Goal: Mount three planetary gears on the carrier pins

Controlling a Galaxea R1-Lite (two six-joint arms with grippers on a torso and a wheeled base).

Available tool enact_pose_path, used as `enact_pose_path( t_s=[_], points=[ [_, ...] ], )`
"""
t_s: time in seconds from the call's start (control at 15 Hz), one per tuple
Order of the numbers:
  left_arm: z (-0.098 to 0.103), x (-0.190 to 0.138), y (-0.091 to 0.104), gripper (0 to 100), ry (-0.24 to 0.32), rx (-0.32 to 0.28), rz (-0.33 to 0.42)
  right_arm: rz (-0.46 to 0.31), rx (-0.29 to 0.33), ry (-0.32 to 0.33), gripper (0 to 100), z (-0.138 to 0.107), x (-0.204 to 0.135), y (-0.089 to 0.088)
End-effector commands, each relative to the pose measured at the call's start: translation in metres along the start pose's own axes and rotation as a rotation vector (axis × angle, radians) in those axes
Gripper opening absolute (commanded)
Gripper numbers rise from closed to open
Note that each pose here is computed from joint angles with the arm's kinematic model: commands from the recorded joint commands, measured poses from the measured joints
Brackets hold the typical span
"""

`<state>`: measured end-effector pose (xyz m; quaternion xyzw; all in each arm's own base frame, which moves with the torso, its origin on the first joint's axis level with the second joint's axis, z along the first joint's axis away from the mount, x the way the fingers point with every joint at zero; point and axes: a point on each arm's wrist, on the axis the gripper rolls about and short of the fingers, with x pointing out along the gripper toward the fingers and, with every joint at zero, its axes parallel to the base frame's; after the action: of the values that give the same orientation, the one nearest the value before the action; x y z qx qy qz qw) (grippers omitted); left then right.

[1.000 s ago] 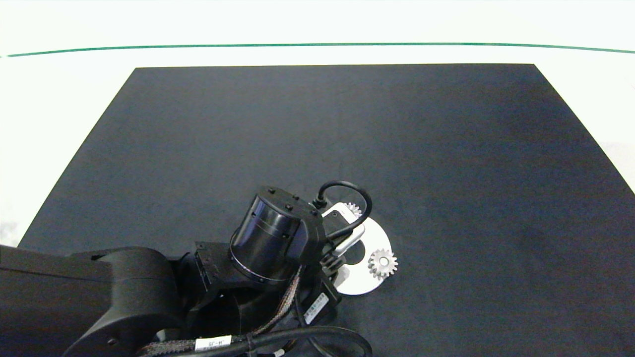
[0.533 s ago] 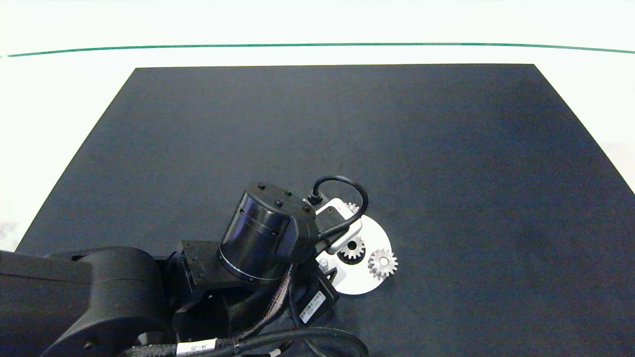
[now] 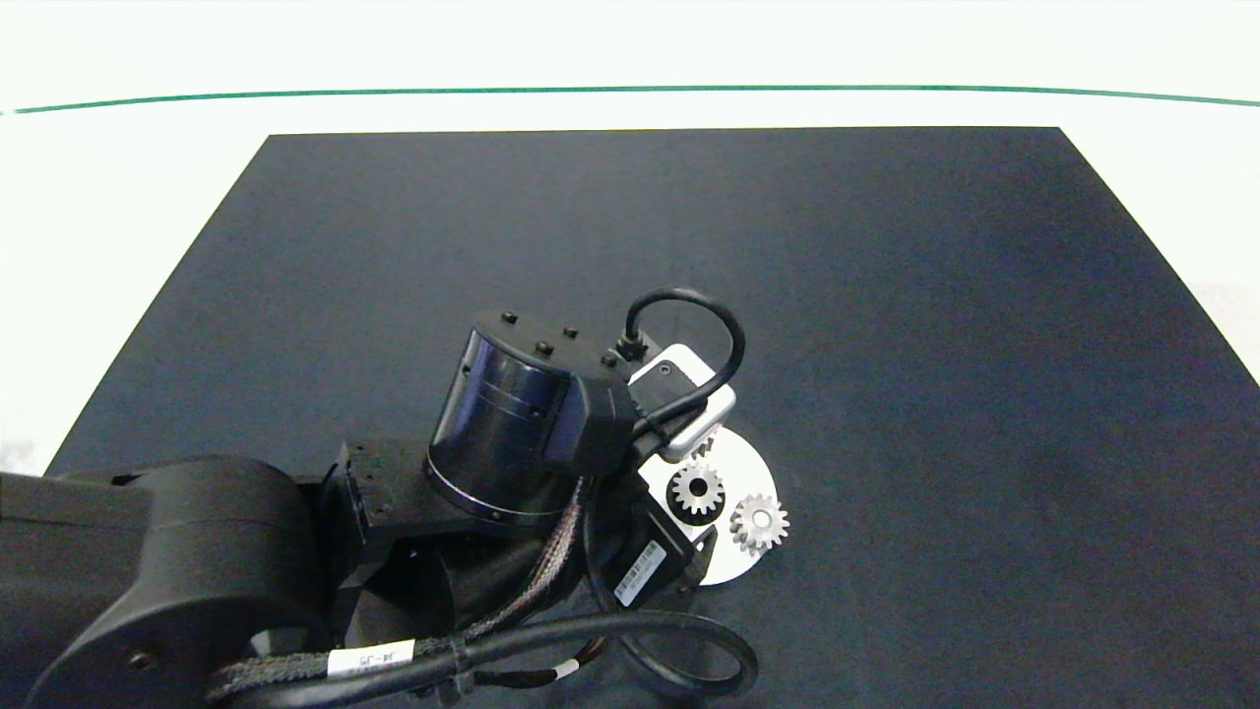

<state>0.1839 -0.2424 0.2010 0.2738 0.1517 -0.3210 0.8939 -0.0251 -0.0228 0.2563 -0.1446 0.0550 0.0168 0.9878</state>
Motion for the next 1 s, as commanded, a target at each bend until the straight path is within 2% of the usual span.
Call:
enact_pose_path(
  t_s=[0.07,0.33,0.67,1.0],
  points=[
    [0.004,0.011,-0.002,100,0.004,0.001,0.003,-0.003,0.000,-0.005,100,0.002,-0.001,-0.001],
    [-0.002,0.027,-0.009,100,0.042,0.011,-0.008,-0.002,0.001,-0.008,100,0.002,-0.002,-0.001],
    [0.008,0.039,-0.011,100,0.027,0.014,-0.005,-0.001,0.001,-0.010,100,0.001,-0.002,-0.001],
    [0.006,0.039,-0.008,91,0.033,0.022,0.001,0.002,0.003,-0.011,100,0.001,-0.002,-0.002]
  ],
)
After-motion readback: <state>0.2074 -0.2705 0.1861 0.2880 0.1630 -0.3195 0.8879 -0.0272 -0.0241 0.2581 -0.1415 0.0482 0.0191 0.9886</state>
